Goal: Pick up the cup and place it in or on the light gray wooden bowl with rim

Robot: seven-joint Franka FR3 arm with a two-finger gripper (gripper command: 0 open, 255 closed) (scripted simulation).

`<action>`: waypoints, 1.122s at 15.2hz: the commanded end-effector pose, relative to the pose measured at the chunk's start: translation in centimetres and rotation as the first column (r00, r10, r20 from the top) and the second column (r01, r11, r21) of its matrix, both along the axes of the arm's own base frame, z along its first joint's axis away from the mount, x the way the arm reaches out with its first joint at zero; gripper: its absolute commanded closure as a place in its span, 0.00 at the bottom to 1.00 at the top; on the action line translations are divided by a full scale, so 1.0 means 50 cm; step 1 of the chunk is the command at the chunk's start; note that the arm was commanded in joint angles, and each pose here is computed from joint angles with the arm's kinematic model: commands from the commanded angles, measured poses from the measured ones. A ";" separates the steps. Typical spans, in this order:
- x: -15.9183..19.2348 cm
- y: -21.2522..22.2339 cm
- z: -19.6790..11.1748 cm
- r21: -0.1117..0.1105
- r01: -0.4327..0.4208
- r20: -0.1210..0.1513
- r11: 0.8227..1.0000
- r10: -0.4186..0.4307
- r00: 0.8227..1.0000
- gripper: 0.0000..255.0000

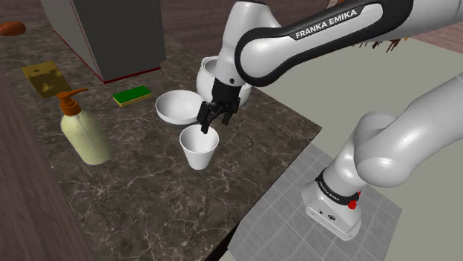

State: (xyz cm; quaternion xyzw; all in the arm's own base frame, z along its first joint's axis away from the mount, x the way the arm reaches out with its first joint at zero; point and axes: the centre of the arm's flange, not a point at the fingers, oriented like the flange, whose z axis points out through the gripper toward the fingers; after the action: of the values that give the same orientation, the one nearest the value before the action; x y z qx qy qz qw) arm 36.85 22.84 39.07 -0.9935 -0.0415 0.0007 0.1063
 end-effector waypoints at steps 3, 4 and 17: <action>0.000 0.014 -0.042 0.006 -0.001 0.002 1.000 0.001 1.000 0.00; 0.000 0.016 -0.052 0.006 -0.001 0.002 1.000 0.001 1.000 0.00; 0.000 0.022 -0.079 0.006 -0.001 0.002 1.000 0.001 1.000 1.00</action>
State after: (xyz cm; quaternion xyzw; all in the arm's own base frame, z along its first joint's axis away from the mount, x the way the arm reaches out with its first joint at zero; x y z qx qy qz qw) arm 36.84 23.95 35.13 -0.9931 -0.0423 -0.0003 0.1091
